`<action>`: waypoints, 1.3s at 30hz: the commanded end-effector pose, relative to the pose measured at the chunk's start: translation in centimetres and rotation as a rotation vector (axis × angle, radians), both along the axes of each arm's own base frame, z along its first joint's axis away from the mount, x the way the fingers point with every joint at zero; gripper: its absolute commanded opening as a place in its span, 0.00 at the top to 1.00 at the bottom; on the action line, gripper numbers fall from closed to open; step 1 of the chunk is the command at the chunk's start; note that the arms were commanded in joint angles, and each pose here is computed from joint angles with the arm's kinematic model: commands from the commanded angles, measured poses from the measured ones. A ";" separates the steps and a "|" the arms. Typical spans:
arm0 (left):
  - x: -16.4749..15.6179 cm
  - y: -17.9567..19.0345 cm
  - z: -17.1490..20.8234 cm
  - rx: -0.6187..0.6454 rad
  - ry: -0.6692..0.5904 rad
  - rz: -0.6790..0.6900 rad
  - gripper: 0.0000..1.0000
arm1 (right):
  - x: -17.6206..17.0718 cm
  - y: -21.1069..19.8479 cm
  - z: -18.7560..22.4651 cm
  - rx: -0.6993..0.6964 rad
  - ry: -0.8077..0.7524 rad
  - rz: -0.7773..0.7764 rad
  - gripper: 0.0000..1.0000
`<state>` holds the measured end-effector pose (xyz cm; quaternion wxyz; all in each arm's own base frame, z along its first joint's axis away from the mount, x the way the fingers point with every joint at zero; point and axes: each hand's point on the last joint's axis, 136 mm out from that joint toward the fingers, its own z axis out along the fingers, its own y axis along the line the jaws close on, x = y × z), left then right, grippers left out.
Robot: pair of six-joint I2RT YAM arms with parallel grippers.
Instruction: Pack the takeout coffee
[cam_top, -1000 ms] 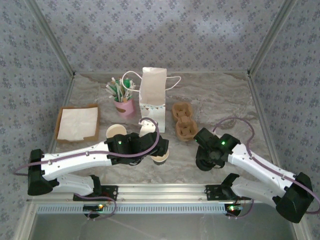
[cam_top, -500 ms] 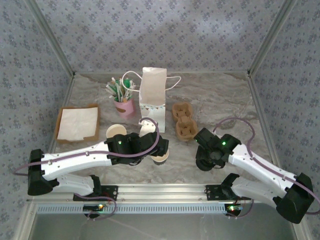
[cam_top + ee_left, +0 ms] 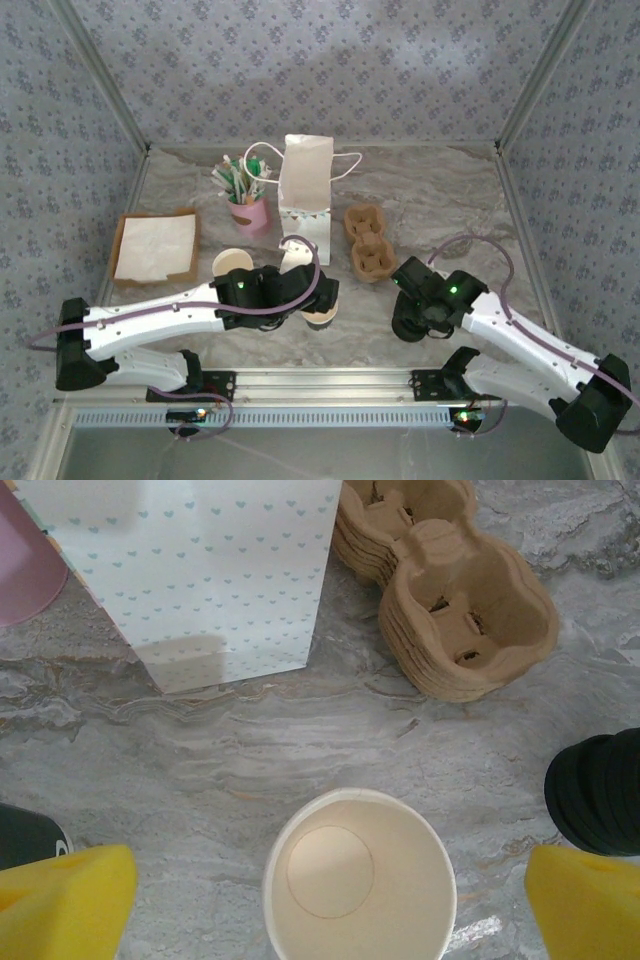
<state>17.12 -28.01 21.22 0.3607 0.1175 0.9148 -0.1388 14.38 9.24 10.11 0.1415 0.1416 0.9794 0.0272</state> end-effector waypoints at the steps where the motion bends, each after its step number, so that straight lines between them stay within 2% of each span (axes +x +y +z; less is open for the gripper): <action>1: -0.2 -1.6 1.0 -0.025 -0.004 -0.036 0.03 | -0.3 -0.4 0.7 -0.003 0.005 0.009 0.29; 4: -0.3 -2.6 0.7 -0.050 0.017 -0.054 0.08 | -0.3 -0.4 0.8 -0.005 0.006 0.016 0.29; 8: -0.5 -5.5 0.5 -0.204 0.100 -0.110 0.30 | -0.4 -0.7 0.6 -0.006 0.016 0.010 0.29; 11: -0.8 -7.3 0.9 -0.275 0.124 -0.146 0.39 | -0.5 -0.7 0.6 0.001 0.021 0.012 0.29; 16: -0.9 -9.3 0.0 -0.280 0.159 -0.167 0.43 | -0.7 -0.8 0.2 0.011 0.041 0.012 0.24; 23: -1.1 -11.7 -2.0 -0.310 0.221 -0.177 0.53 | -0.5 -1.2 -0.3 0.021 0.053 -0.010 0.29; 31: -1.5 -15.5 -3.9 -0.325 0.295 -0.229 0.62 | -0.4 -1.1 -0.8 0.070 0.076 -0.027 0.30; 39: -1.3 -16.8 -6.3 -0.337 0.355 -0.249 0.72 | -0.6 -1.2 -0.5 0.091 0.071 -0.032 0.29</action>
